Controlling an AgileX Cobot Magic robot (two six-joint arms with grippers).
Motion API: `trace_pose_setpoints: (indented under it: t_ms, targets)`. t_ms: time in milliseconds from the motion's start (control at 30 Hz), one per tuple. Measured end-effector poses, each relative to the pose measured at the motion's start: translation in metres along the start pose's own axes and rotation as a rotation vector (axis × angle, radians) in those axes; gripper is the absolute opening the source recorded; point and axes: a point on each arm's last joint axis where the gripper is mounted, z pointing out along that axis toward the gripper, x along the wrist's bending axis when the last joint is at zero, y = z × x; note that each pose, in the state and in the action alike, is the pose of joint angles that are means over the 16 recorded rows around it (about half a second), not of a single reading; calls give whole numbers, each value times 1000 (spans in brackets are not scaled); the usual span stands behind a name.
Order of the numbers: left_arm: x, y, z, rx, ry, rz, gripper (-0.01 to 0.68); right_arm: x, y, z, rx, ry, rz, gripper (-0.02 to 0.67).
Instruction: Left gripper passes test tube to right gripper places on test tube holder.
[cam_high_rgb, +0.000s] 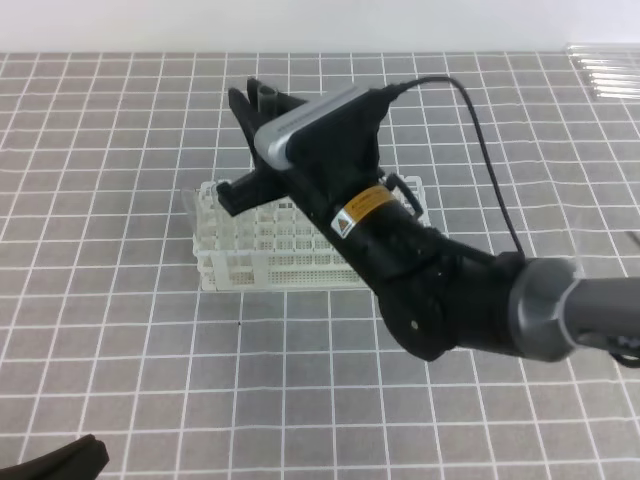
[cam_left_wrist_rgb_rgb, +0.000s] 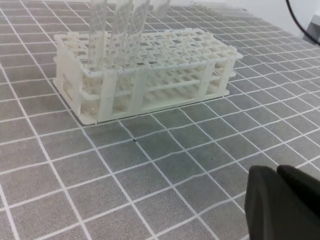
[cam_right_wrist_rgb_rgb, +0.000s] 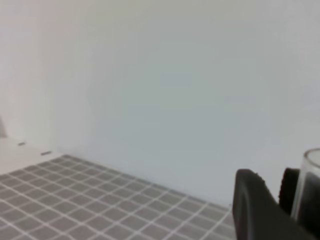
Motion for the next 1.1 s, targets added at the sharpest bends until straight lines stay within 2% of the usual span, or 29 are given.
trace_pose_setpoints:
  t_ms: [400,1100]
  targets:
    - [0,1,0,0,4,1,-1,-2,-31,7,67,-3,66,85]
    - [0,1,0,0,7,2,0,-1,-41,7,105,22,76,85]
